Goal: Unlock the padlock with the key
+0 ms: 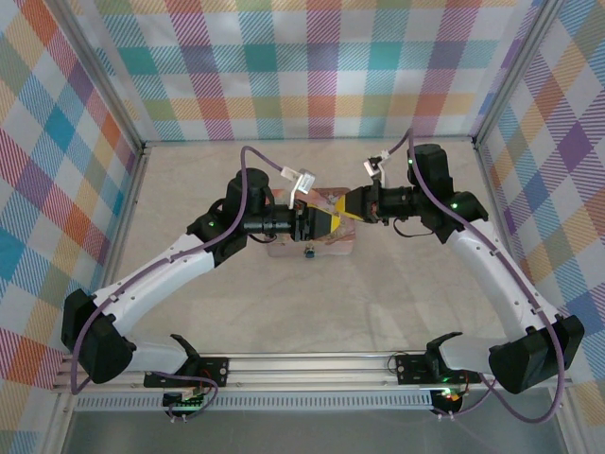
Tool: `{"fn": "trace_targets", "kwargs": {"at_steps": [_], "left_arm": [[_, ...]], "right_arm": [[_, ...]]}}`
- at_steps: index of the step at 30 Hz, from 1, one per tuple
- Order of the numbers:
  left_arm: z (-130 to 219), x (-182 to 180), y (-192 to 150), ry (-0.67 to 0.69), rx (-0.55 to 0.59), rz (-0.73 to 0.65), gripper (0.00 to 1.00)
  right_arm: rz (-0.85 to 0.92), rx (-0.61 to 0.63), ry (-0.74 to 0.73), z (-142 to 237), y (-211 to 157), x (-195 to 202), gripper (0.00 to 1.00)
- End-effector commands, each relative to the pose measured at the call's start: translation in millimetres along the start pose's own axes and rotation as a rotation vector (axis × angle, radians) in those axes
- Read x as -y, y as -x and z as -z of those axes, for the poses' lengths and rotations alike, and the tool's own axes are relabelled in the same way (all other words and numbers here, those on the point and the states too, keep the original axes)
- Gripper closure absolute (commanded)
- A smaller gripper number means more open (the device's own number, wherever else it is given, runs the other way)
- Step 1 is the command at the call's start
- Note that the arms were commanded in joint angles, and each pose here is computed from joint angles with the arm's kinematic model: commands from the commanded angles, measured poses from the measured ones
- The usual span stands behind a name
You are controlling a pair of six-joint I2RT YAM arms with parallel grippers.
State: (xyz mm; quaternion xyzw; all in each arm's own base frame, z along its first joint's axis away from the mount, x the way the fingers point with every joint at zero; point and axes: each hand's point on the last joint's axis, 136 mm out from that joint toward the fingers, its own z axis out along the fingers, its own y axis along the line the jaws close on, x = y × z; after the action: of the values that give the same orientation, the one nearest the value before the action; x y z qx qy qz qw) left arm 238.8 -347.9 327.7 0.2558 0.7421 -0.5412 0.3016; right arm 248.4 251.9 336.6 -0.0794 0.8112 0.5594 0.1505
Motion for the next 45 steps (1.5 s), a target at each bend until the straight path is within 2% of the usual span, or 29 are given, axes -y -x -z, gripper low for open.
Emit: {"fn": "trace_targets", "kwargs": {"at_steps": [1, 6, 15, 25, 32, 34, 36, 45], "left_arm": [[-2, 15, 13, -0.05, 0.023, -0.031, 0.52], [-7, 19, 13, -0.073, 0.012, -0.031, 0.52], [-2, 18, 11, -0.045, 0.011, -0.043, 0.66], [2, 16, 5, -0.026, 0.0, -0.045, 0.75], [-1, 14, 3, -0.032, -0.005, -0.039, 0.87], [-1, 13, 4, -0.03, -0.002, -0.039, 0.85], [-1, 12, 4, -0.028, -0.003, -0.037, 0.75], [-8, 12, 2, -0.047, -0.01, -0.023, 0.75]], "right_arm": [[0.042, 0.006, 0.042, 6, -3, -13, 0.99], [0.039, 0.006, 0.041, 6, -3, -11, 0.99], [0.047, 0.011, 0.032, 7, -3, -10, 0.99], [0.045, 0.012, 0.028, 7, -4, -10, 0.99], [0.048, 0.019, 0.029, 9, -4, -12, 0.99], [0.048, 0.022, 0.03, 9, -3, -12, 0.99], [0.049, 0.023, 0.035, 9, -3, -14, 0.99], [0.049, 0.024, 0.037, 10, -2, -15, 0.99]]}}
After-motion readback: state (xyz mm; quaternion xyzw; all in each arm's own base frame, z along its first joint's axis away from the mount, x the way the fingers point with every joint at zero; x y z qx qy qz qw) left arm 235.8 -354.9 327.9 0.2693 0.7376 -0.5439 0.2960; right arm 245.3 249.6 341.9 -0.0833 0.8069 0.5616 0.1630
